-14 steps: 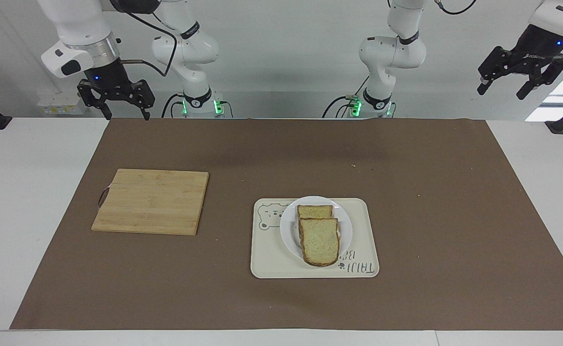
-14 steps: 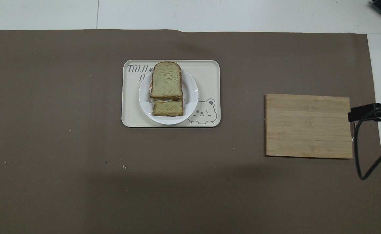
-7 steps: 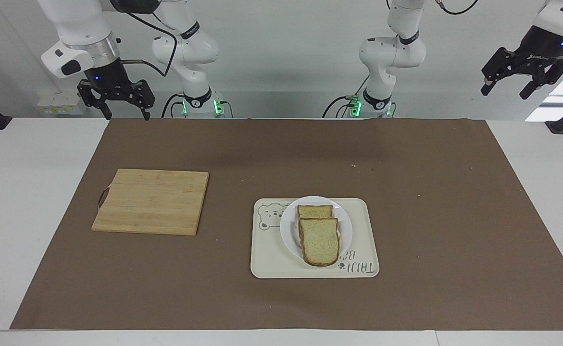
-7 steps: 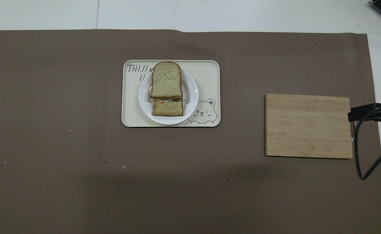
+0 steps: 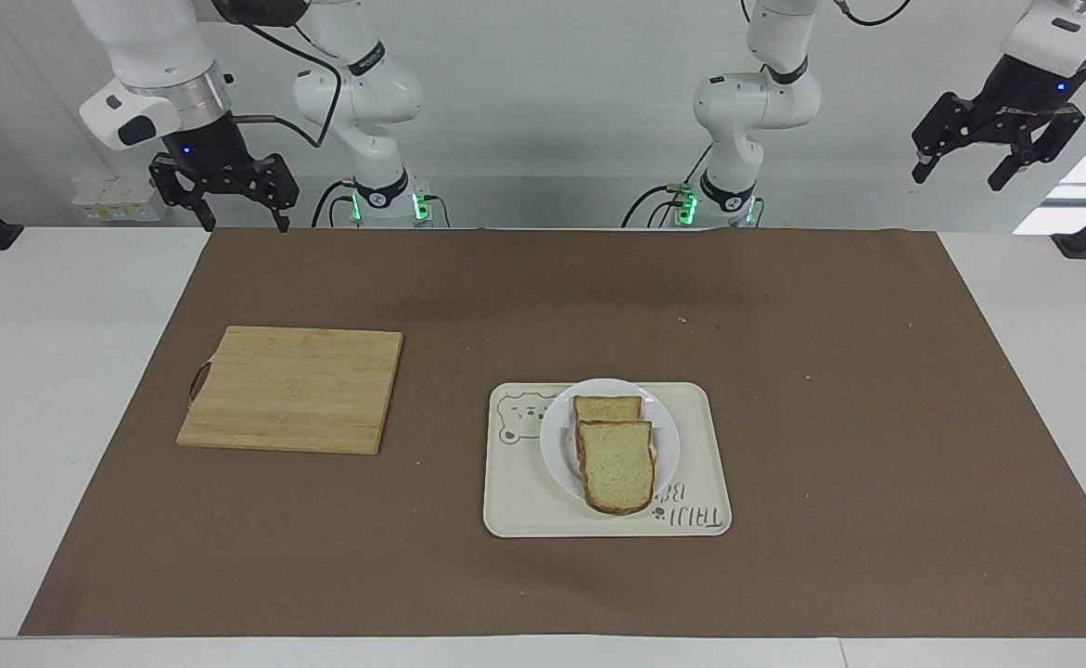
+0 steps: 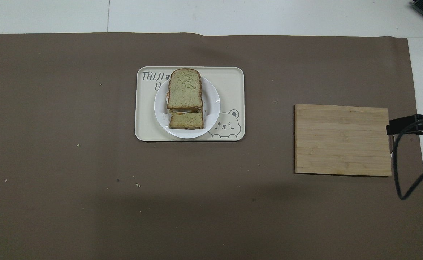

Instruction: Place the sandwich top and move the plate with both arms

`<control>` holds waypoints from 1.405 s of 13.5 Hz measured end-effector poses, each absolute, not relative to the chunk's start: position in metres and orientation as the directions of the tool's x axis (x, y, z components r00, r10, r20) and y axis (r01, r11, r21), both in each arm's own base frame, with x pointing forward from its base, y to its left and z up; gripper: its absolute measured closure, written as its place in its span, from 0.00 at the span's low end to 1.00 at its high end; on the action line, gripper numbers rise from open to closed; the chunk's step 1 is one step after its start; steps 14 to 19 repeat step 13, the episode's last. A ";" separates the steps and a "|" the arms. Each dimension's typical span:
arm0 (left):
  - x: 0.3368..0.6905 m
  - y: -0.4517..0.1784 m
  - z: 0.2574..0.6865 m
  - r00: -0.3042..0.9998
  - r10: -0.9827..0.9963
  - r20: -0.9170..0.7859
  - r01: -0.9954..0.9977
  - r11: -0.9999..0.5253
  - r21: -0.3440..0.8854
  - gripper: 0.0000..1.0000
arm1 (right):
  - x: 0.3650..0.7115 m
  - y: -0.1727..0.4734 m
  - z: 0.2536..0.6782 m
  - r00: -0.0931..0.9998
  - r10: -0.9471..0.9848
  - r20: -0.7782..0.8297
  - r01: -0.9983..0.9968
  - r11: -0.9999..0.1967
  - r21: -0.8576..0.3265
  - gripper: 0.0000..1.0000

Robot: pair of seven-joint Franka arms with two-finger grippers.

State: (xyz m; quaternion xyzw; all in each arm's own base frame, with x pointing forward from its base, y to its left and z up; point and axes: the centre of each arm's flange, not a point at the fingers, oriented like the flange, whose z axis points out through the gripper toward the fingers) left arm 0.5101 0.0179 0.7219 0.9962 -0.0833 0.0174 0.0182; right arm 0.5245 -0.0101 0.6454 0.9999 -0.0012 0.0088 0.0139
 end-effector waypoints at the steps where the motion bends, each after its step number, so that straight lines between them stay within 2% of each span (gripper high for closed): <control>1: 0.510 0.018 0.720 0.986 -0.166 0.032 -0.167 -0.985 0.033 0.00 | 0.525 -0.010 0.645 1.000 -0.002 0.018 -0.003 -1.000 0.028 0.00; 19: 0.494 0.008 0.709 0.981 -0.192 -0.024 -0.191 -0.981 0.045 0.00 | 0.525 -0.010 0.645 1.000 -0.002 0.018 -0.003 -1.000 0.028 0.00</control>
